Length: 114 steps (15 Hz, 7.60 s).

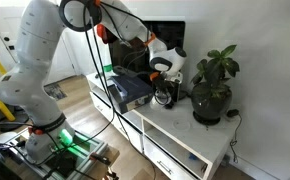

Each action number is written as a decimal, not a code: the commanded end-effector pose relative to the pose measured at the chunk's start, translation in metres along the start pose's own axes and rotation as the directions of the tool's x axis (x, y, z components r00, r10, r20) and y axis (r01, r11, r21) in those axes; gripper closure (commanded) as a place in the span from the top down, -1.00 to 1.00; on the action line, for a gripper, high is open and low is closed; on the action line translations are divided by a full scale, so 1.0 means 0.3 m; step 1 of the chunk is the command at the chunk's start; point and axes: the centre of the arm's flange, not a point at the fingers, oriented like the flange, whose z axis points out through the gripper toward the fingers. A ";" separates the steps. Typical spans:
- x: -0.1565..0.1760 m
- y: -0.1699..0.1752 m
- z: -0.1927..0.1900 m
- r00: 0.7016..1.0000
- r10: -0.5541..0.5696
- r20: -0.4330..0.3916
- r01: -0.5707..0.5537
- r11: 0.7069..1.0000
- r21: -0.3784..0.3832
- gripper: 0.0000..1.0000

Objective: Pour the sunglasses from the cup and put them back into the cup then close the cup with the cup lid

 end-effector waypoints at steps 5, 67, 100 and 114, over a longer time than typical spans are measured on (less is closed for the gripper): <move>0.000 0.001 0.000 1.000 0.001 0.000 -0.001 1.000 -0.001 -0.89; -0.113 0.640 0.276 0.995 0.069 -0.071 0.050 0.265 0.963 -0.97; -0.023 0.613 0.294 0.996 0.085 -0.028 0.007 0.236 0.972 -0.97; -0.004 0.214 0.033 0.995 0.055 0.082 -0.097 0.692 0.715 -0.97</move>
